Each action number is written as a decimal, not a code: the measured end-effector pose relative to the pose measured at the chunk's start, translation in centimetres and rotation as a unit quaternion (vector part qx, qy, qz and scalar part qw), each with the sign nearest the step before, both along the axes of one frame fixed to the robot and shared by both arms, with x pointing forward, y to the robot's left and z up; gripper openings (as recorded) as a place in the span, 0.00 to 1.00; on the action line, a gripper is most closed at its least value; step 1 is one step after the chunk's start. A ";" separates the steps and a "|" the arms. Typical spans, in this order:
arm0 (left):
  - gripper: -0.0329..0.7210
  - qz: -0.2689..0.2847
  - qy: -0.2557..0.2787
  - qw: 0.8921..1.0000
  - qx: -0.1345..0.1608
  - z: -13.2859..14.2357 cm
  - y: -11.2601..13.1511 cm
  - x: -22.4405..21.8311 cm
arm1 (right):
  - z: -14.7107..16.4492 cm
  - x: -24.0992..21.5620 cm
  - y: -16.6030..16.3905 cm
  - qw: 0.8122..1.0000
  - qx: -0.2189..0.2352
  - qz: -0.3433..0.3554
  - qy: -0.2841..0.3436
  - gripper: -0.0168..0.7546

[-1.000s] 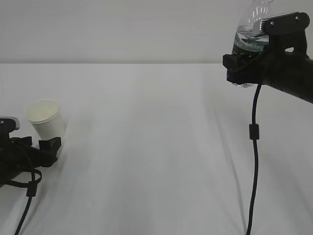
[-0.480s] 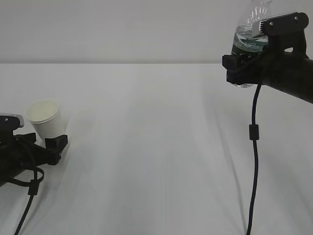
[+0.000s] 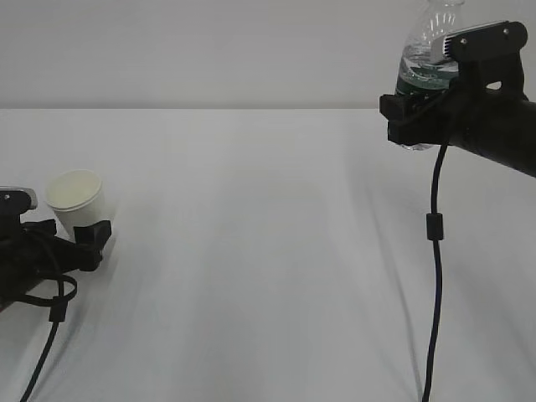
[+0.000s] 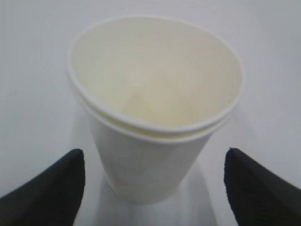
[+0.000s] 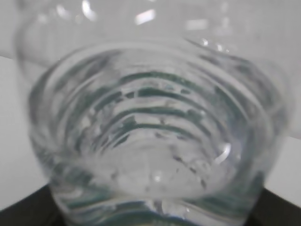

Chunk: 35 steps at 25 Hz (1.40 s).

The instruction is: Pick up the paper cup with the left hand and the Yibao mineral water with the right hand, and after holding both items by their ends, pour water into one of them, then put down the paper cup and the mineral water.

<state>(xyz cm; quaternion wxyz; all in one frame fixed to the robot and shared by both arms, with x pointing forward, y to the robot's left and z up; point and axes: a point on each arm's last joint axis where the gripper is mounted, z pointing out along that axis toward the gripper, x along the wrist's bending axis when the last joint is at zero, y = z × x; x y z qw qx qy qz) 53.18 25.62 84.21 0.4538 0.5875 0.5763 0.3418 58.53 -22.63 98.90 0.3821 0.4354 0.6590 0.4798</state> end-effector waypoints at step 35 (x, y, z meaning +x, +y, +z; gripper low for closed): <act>0.90 0.009 -0.029 1.000 -0.005 -0.6 -0.3 3.2 | -0.1 0.0 0.0 1.000 -0.002 0.000 0.004 0.62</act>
